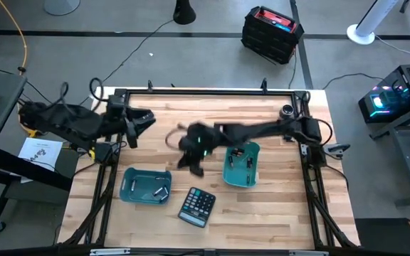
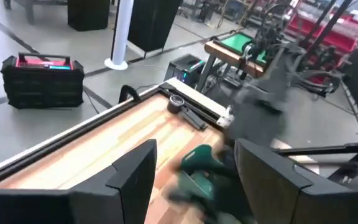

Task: Sort batteries
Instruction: Put the silver battery into the dark blue bin

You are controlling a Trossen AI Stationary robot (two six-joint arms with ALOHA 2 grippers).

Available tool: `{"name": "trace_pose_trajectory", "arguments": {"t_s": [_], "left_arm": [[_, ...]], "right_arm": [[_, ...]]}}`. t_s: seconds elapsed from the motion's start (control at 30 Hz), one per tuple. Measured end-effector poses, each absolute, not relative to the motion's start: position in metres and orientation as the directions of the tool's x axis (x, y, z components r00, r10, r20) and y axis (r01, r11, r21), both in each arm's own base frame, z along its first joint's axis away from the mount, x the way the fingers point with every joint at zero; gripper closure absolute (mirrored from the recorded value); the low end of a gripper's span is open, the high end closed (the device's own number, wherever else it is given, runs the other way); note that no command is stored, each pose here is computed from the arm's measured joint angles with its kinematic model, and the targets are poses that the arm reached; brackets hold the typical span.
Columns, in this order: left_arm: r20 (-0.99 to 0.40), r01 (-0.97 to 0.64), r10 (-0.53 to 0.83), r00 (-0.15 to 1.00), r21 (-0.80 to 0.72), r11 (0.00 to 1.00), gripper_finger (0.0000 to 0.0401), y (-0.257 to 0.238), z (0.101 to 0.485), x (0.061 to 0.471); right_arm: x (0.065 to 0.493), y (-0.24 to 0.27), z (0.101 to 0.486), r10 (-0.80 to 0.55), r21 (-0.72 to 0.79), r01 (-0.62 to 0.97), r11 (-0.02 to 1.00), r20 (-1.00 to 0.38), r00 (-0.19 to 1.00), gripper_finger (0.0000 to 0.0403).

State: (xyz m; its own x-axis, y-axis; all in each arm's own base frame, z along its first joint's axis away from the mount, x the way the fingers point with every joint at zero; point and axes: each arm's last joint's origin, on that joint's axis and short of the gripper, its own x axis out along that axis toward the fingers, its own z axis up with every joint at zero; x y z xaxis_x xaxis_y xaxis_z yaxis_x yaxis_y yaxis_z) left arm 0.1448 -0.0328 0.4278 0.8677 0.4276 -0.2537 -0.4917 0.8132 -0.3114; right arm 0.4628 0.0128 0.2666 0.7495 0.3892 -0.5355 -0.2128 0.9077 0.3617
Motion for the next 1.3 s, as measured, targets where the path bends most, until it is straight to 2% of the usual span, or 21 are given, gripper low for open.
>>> {"name": "trace_pose_trajectory", "arguments": {"t_s": [0.1,0.23,0.43,0.6,0.77,0.87,0.97,1.1,1.2,1.3], "left_arm": [[-0.271,-0.497,0.428,0.862,-0.291,0.817,0.0192,-0.036,0.424,0.153],[-0.28,-0.478,0.411,0.868,-0.242,0.844,0.0192,-0.039,0.422,0.16],[-0.226,-0.332,0.278,0.934,-0.257,0.908,0.0192,-0.044,0.431,0.164],[-0.131,-0.23,0.201,0.971,-0.267,0.936,0.0192,-0.048,0.443,0.164],[-0.073,-0.198,0.185,0.98,-0.246,0.949,0.0192,-0.051,0.449,0.164],[-0.063,-0.196,0.186,0.981,-0.25,0.948,0.0192,-0.051,0.45,0.163],[-0.058,-0.201,0.192,0.98,-0.252,0.947,0.0192,-0.051,0.451,0.161],[-0.053,-0.219,0.213,0.976,-0.273,0.937,0.0192,-0.05,0.452,0.16],[-0.066,-0.229,0.219,0.974,-0.286,0.931,0.0192,-0.05,0.45,0.161],[-0.126,-0.248,0.221,0.967,-0.279,0.928,0.0192,-0.052,0.443,0.166]], "right_arm": [[0.471,0.048,0.267,0.426,0.404,-0.245,0.882,-0.459,0.78,0.0384],[0.485,0.077,0.247,0.358,0.468,-0.141,0.873,-0.414,0.837,0.038],[0.506,0.098,0.216,0.278,0.642,-0.033,0.766,-0.284,0.917,0.0368],[0.509,0.1,0.192,0.173,0.697,0.133,0.705,-0.351,0.92,0.0341],[0.508,0.098,0.199,0.142,0.668,0.139,0.731,-0.349,0.926,0.0269],[0.508,0.092,0.211,0.189,0.648,0.095,0.756,-0.354,0.916,0.0232],[0.512,0.083,0.224,0.291,0.651,-0.001,0.759,-0.339,0.895,0.0214],[0.515,0.072,0.239,0.394,0.623,-0.102,0.776,-0.352,0.849,0.0212],[0.505,0.057,0.256,0.354,0.511,-0.068,0.857,-0.488,0.798,0.0211],[0.489,0.03,0.275,0.186,0.32,0.036,0.947,-0.633,0.752,0.0211]]}}
